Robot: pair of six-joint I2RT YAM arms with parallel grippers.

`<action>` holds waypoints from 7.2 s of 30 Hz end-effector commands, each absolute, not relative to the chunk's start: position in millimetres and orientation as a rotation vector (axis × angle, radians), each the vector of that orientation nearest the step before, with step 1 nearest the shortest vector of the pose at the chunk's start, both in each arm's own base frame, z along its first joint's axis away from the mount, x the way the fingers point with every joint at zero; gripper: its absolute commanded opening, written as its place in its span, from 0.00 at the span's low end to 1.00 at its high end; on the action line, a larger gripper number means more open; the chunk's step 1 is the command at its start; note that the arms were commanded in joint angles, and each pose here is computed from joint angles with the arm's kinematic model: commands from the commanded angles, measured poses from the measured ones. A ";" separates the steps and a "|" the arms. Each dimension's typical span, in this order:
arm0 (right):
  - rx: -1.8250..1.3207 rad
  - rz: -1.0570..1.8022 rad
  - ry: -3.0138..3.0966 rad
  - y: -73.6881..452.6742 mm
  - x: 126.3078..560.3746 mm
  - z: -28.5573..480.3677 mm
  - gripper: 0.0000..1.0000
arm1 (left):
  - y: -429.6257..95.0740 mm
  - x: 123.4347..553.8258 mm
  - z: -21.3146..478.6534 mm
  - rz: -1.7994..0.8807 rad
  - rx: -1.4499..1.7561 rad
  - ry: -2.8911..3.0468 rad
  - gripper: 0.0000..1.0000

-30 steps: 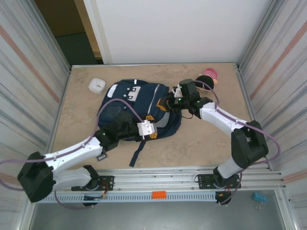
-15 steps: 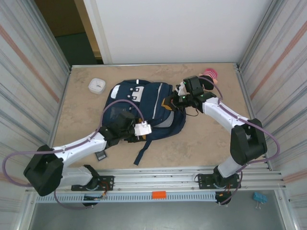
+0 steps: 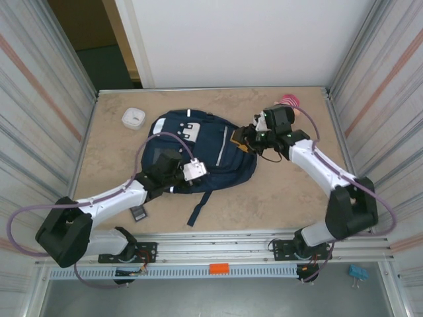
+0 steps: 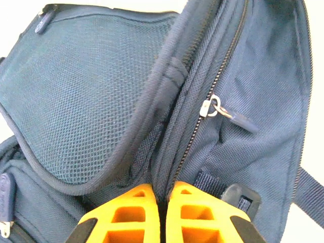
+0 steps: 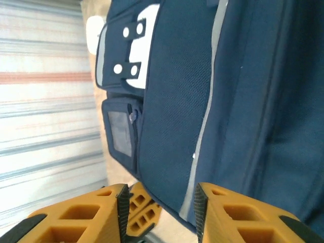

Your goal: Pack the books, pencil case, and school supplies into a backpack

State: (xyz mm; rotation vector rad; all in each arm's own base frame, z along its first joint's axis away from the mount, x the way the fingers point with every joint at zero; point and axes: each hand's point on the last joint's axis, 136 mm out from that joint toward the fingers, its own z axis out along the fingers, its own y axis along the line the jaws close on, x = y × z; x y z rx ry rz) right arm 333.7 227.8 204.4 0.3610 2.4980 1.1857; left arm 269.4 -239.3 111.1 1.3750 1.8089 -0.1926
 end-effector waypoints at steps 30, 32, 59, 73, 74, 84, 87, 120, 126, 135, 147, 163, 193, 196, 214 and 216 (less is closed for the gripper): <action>-0.535 0.567 2.369 305.4 231.8 133.3 0.43 | -271.7 246.8 136.0 -0.847 0.950 2.067 0.00; -0.538 0.507 2.365 303.6 234.0 127.7 0.43 | -271.9 246.0 136.7 -0.854 0.948 2.056 0.00; -0.300 0.535 2.380 188.3 254.4 143.7 0.07 | -217.1 260.8 112.7 -0.518 0.841 2.204 0.00; 0.162 1.109 2.450 239.2 313.1 144.1 0.57 | -228.6 249.6 127.2 -0.670 0.806 2.144 0.00; 0.185 1.138 2.463 245.1 318.3 139.0 0.57 | -229.1 248.7 125.4 -0.675 0.811 2.146 0.00; 0.207 1.135 2.499 268.6 305.1 114.3 0.19 | -219.0 257.4 129.5 -0.664 0.597 2.247 0.38; 0.212 1.125 2.499 264.2 302.4 115.2 0.21 | -210.0 256.6 142.8 -0.693 0.420 2.275 0.58; 0.101 1.006 2.674 280.3 317.3 66.5 0.42 | -98.0 203.3 78.5 -0.542 -0.494 2.391 0.71; 0.033 0.956 2.706 299.1 262.0 52.5 0.41 | -75.0 234.0 78.2 -0.518 -0.551 2.342 0.71; -0.004 1.017 2.646 295.3 306.1 118.0 0.53 | -54.4 300.6 131.7 -0.628 -0.516 2.359 0.73; -0.050 1.014 2.605 305.4 324.6 133.0 0.54 | -106.3 313.2 194.7 -0.543 0.229 2.184 0.76; 0.180 0.971 2.630 251.1 325.3 110.5 0.59 | -138.1 314.4 198.7 -0.540 0.414 2.174 0.70; 0.145 1.019 2.660 262.1 308.1 82.7 0.59 | -256.1 261.9 170.6 -0.723 1.340 1.944 0.65; 0.130 1.021 2.644 259.4 309.8 92.0 0.58 | -246.0 244.5 168.8 -0.560 1.581 1.852 0.64; 0.136 1.068 2.506 242.3 307.1 126.0 0.58 | -214.0 275.1 78.8 0.082 1.837 1.677 0.71; 0.129 1.074 2.506 243.0 306.1 125.5 0.58 | -216.1 276.4 78.6 0.083 1.808 1.684 0.71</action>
